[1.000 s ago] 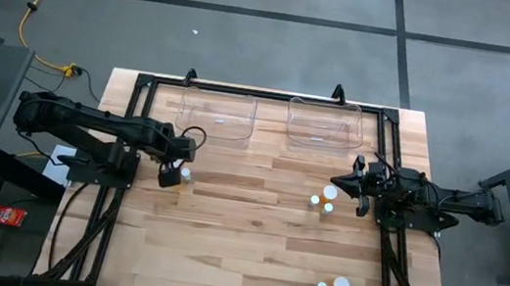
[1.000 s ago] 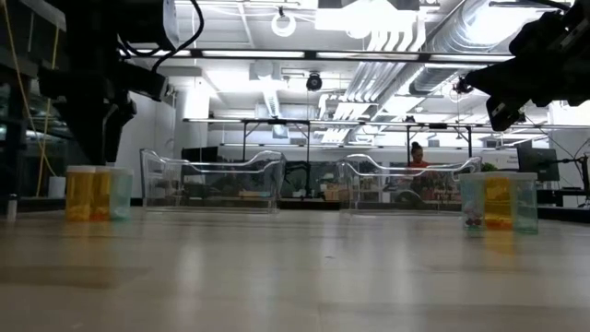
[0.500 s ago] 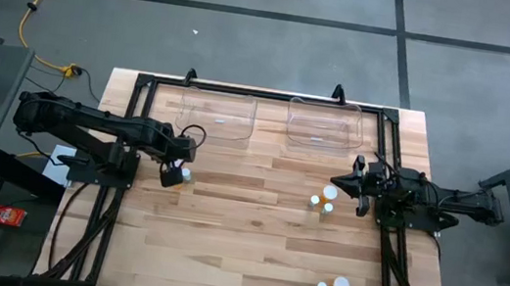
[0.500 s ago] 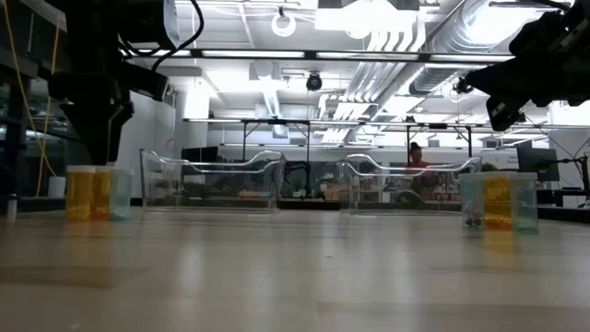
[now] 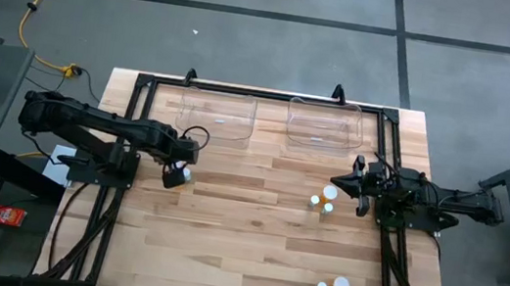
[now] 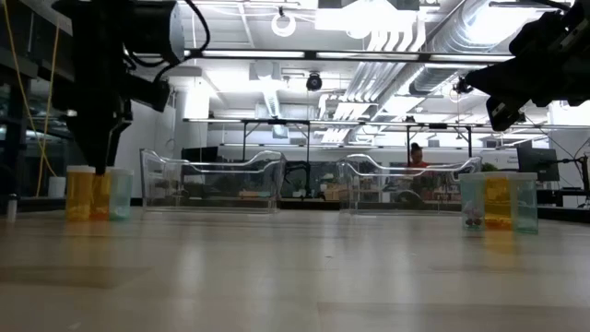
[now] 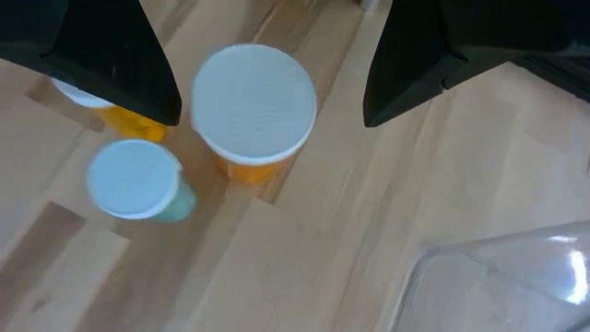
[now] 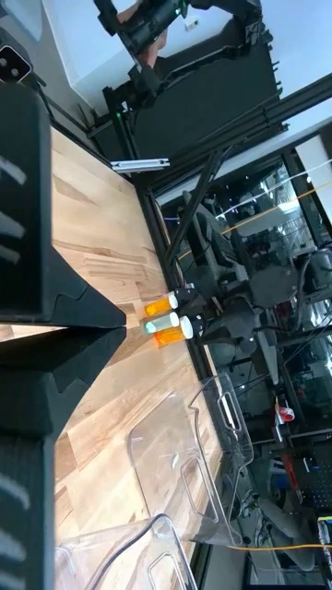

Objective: Pick and place medicine bottles into bin by pill shape (circle, oval)
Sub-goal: Put the top left orange capsule bottle into the left transparent bin

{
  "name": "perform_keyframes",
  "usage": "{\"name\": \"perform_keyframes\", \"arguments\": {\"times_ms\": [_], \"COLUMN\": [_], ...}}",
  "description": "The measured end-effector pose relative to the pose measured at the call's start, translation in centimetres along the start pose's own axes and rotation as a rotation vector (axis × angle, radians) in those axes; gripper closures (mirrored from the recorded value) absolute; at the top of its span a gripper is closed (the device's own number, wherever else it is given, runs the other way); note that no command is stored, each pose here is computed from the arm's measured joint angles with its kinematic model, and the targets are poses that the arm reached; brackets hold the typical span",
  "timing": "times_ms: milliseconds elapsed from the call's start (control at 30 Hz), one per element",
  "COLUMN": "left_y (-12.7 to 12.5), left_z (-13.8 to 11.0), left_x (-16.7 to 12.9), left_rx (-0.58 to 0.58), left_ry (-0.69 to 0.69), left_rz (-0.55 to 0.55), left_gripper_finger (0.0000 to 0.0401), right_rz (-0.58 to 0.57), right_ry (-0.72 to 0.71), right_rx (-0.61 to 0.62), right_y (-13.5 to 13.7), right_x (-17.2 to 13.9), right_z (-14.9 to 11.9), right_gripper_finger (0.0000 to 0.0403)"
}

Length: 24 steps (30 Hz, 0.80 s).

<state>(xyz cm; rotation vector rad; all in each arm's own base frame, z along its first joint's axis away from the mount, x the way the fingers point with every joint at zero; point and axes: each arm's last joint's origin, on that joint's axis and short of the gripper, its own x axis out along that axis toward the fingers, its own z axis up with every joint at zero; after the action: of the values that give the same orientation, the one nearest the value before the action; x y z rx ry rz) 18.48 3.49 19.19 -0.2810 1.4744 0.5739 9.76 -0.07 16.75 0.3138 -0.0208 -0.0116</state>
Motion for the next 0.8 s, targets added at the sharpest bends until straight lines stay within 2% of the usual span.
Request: {"name": "perform_keyframes", "arguments": {"times_ms": [300, 433, 567, 800], "left_y": [-0.38, -0.40, -0.37, -0.31], "left_z": [0.48, 0.51, 0.48, 0.45], "left_x": [1.09, 1.12, 1.06, 1.03], "left_rx": [0.010, 0.007, 0.000, 0.011], "left_ry": [0.044, 0.044, 0.042, 0.041], "left_rz": [0.032, 0.033, 0.034, 0.048], "left_gripper_finger": [0.0074, 0.0085, 0.0125, 0.0226], "right_rz": [0.000, 0.000, 0.000, 0.000], "right_ry": [0.000, 0.000, 0.000, 0.000], "right_rx": [0.000, 0.000, 0.000, 0.000], "right_y": [0.00, 0.00, 0.00, -0.01], "right_x": [0.00, 0.00, 0.00, 0.00], "right_z": [0.00, -0.01, 0.00, -0.01], "right_gripper_finger": [0.0402, 0.0402, 0.0402, 0.0402]}}
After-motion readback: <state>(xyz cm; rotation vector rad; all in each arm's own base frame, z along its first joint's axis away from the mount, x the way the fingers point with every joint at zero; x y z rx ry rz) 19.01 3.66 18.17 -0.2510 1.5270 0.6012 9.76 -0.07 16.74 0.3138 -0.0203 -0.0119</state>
